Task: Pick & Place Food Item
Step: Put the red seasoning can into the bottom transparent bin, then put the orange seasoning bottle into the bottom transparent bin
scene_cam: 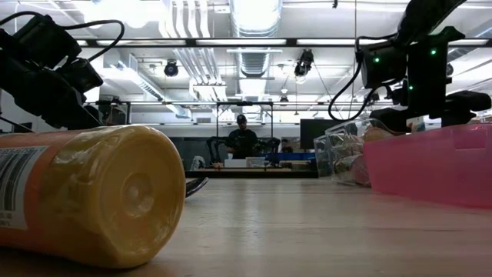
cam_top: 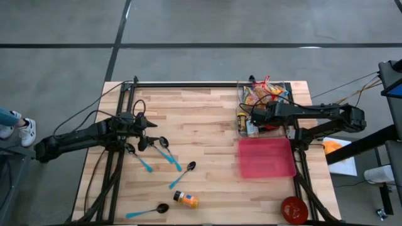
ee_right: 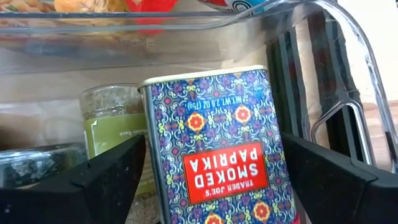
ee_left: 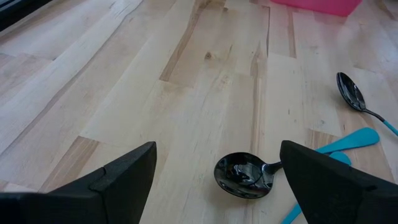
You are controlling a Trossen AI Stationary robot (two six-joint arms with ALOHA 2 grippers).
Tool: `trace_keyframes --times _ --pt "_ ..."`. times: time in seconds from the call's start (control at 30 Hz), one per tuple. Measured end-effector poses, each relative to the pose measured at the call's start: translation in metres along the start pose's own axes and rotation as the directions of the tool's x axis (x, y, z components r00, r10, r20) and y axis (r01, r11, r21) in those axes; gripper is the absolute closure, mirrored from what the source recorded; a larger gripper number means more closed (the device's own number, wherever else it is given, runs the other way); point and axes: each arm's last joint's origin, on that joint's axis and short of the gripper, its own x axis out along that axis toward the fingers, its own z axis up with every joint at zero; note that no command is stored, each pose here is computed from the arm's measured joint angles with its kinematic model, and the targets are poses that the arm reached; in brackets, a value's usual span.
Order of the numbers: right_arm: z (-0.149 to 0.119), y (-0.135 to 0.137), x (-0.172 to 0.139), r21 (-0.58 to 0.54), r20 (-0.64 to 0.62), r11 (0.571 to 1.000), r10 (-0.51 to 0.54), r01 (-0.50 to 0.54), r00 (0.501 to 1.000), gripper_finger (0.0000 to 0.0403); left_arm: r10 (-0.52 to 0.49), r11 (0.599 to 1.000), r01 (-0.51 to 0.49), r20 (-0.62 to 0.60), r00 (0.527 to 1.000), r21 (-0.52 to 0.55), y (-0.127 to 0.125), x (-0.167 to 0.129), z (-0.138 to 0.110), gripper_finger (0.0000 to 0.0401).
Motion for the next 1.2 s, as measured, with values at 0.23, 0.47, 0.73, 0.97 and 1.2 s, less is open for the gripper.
trace_keyframes --times 0.23,0.47,0.73,0.97,1.2 --pt "0.0 0.0 0.0 -0.005 0.003 1.0 -0.003 0.003 1.0 0.0038 0.0 1.0 0.0 0.0 1.0 0.0 0.0 0.0 0.0 0.0056" --pt "0.002 -0.003 -0.003 -0.004 0.007 1.0 0.006 -0.006 1.0 0.0037 0.0 1.0 0.0 0.0 1.0 0.0 0.0 0.0 0.0 0.0056" --pt "0.015 -0.007 -0.029 -0.004 0.023 0.997 0.079 -0.079 0.997 0.0037 0.0 1.0 0.0 0.0 1.0 0.0 0.0 0.0 0.0 0.0056" --pt "0.027 -0.008 -0.055 -0.025 0.01 0.976 0.217 -0.216 0.976 0.0037 0.0 1.0 0.0 0.0 1.0 0.0 0.0 0.0 0.0 0.0056" --pt "0.023 0.001 -0.086 -0.121 0.024 0.886 0.454 -0.448 0.891 0.0037 0.0 1.0 0.0 0.0 1.0 0.0 0.0 0.0 0.0 0.0056"
